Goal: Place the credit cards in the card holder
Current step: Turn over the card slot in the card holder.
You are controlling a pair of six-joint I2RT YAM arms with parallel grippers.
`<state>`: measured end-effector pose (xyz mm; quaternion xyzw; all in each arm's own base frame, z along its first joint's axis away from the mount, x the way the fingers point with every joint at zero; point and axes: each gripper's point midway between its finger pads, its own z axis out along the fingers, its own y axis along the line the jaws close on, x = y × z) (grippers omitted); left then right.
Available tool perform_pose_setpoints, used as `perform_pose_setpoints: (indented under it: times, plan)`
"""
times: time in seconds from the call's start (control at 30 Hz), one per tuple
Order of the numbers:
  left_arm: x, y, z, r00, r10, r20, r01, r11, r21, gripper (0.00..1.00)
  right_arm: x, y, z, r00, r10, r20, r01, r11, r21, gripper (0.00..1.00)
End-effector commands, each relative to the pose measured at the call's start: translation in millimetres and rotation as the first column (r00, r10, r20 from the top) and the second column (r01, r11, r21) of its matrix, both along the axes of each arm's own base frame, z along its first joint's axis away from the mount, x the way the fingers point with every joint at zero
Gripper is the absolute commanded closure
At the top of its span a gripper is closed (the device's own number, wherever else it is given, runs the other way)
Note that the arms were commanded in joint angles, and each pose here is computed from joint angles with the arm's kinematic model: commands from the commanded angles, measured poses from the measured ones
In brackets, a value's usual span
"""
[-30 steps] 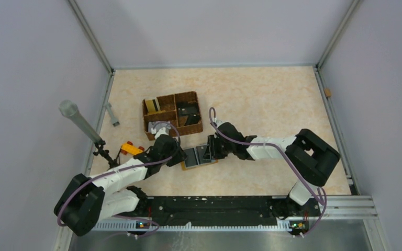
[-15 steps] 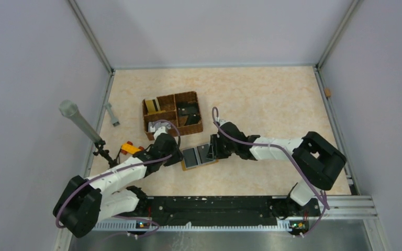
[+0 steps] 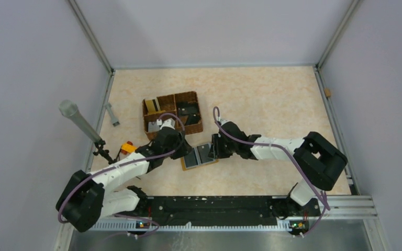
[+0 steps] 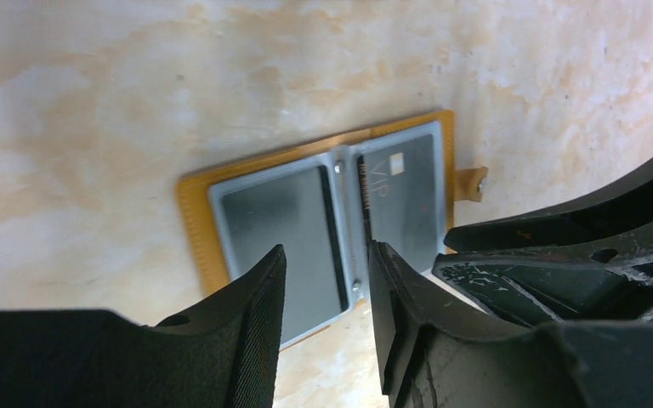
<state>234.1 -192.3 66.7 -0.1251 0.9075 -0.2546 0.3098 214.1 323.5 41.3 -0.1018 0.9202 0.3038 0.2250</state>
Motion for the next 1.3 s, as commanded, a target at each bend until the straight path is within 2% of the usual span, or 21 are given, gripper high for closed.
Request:
perform_pose_setpoints:
  times: [0.0,0.17,0.6,0.97,1.27]
  plan:
    - [13.6,-45.4,21.6,0.996,-0.079,0.044,0.086,0.98,-0.18,0.56,6.0,-0.7,2.7,1.0,-0.018,0.018,0.018,1.0,0.013,0.68]
    - [15.7,-65.3,16.4,0.992,-0.122,0.032,0.126,0.965,-0.231,0.58,5.0,-3.9,-4.5,1.0,-0.026,0.002,0.026,1.0,0.009,0.68]
    - [9.6,-66.7,-20.2,0.99,-0.135,-0.045,0.122,0.97,-0.212,0.62,2.9,0.6,-8.8,1.0,-0.018,-0.024,0.019,0.999,0.048,0.68]
    - [4.1,-65.6,-29.4,0.988,-0.137,-0.075,0.118,0.969,-0.215,0.71,6.0,9.4,12.0,1.0,-0.015,0.0,0.015,0.993,0.116,0.78]
    - [2.3,-63.7,-28.9,0.988,-0.133,-0.077,0.114,0.97,-0.214,0.72,9.2,12.8,29.2,1.0,-0.022,0.021,0.019,0.988,0.152,0.82]
